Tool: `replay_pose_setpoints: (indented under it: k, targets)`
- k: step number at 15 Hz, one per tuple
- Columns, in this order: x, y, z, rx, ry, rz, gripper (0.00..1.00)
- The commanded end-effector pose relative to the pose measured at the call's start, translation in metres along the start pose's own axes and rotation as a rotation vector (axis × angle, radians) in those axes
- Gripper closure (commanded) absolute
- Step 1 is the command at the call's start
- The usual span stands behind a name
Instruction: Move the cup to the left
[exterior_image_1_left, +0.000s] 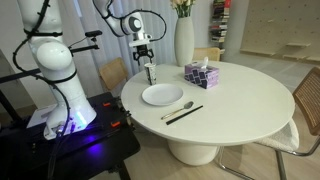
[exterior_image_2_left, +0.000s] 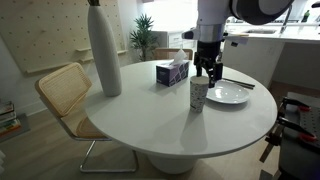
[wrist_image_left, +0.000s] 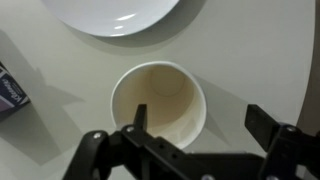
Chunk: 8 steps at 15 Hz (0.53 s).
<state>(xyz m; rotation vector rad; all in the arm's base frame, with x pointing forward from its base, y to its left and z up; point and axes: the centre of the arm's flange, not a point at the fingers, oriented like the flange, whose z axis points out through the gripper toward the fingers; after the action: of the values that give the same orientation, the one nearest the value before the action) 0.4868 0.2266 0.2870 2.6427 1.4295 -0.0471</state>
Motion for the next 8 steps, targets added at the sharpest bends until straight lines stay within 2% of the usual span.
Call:
replay_pose_setpoints:
  k: [1,8]
  targets:
    - [-0.004,-0.001,-0.051,-0.069,0.066,0.01,0.0]
    - [-0.006,-0.003,-0.159,-0.154,0.215,0.048,0.0]
